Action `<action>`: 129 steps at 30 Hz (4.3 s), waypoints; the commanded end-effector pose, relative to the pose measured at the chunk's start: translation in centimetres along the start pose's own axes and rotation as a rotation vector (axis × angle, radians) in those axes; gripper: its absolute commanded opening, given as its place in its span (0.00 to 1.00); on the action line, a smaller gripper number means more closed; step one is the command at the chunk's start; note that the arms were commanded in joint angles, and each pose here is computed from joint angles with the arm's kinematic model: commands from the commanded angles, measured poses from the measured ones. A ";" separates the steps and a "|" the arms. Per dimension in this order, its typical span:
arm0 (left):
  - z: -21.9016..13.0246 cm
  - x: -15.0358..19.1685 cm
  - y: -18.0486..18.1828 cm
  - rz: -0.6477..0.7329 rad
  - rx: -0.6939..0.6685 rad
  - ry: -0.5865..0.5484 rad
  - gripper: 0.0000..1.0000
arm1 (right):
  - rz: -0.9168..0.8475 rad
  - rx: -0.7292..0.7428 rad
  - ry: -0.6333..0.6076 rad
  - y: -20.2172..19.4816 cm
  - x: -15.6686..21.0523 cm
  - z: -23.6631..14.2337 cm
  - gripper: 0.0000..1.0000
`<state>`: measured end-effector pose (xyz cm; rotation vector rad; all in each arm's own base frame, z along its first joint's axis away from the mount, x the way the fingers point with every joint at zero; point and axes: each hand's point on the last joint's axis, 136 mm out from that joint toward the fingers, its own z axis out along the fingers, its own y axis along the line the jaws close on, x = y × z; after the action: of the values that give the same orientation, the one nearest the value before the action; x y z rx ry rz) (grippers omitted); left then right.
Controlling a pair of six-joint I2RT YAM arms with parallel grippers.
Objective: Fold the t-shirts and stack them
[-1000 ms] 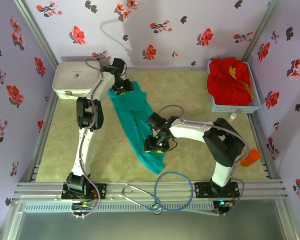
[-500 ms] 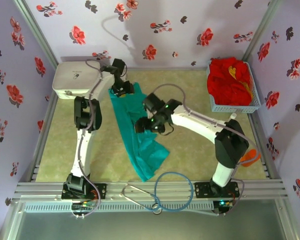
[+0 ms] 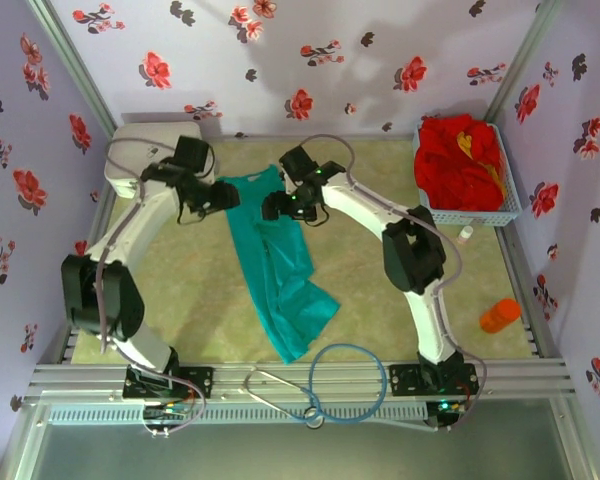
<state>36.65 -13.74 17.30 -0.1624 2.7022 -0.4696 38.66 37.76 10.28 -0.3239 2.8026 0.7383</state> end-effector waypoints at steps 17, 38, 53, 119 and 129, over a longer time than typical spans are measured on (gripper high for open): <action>0.3 11.7 4.5 -0.066 -0.056 0.041 0.49 | 0.183 0.115 -0.026 -8.5 -4.8 7.8 0.81; 7.7 16.7 -4.6 -0.048 0.186 0.264 0.48 | 0.240 0.090 -0.257 -14.8 -12.8 -2.8 0.88; 8.6 21.8 -5.9 -0.061 0.205 0.374 0.48 | 0.344 0.092 -0.108 -15.0 2.5 -9.0 0.81; 10.1 24.7 -8.1 -0.099 0.252 0.423 0.07 | 0.438 0.015 0.073 -13.4 23.1 -6.0 0.01; 8.2 26.3 -8.9 -0.103 0.234 0.419 0.00 | 0.471 0.045 0.054 -13.9 25.4 -8.2 0.00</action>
<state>16.83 -29.18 2.70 -0.1316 3.0222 -0.9490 17.95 18.91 3.81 0.2960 2.9583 0.8162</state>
